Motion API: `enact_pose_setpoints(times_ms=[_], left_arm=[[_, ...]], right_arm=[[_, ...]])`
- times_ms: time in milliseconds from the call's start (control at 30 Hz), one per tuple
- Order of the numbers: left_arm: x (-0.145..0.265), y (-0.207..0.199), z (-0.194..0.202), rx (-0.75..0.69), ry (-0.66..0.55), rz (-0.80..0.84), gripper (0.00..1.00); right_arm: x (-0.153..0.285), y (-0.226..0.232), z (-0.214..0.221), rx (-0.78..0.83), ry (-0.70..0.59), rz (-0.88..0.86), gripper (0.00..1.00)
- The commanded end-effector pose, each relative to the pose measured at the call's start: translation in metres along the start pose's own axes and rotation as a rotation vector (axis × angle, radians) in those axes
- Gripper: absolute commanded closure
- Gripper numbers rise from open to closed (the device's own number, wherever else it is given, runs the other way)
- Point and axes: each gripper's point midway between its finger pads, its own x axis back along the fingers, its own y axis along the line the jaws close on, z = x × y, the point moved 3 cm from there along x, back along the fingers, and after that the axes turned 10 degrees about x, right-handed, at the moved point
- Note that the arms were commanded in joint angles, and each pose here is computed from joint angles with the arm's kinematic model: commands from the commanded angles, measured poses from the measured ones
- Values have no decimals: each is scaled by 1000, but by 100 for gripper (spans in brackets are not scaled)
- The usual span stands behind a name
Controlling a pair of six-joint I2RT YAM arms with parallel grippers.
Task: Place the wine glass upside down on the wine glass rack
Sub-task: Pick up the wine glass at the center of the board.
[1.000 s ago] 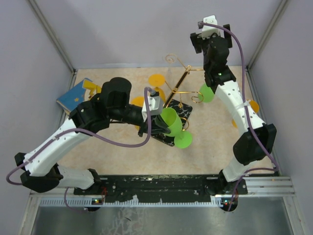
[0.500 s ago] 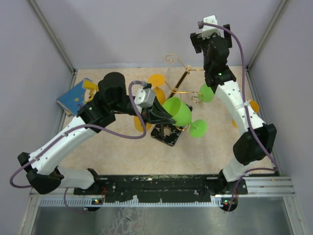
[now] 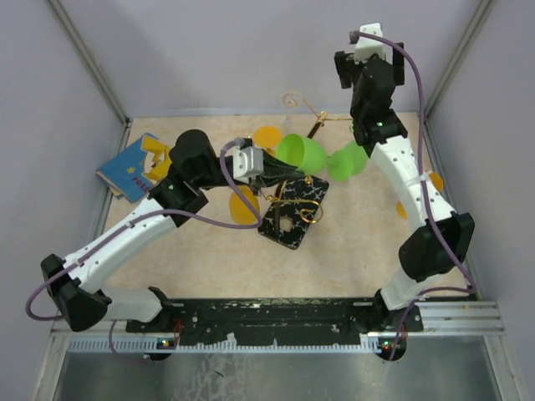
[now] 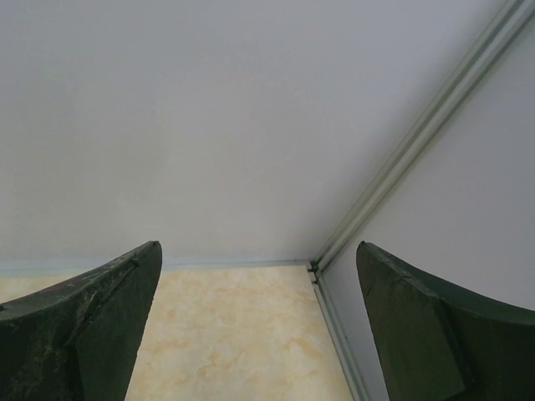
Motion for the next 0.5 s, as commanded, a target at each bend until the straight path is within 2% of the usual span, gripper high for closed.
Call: enact_pose_setpoints(times_ms=[0,233,367,467], left_arm=[[3,40,-28,-184,-135,-142,100],[15,86,-45,-291,-264,-270,100],[20,117,-47,-376,-301,-386,100],[34,141,-52,-419,-394,-499,100]], right_arm=[[18,-61,-30,-118,-33,192,1],[41,-90,-41,-262,-118,240,1],[46,-75,-59,-297,-200,87,1],[52,-54,-72,-379,-247,-74,1]])
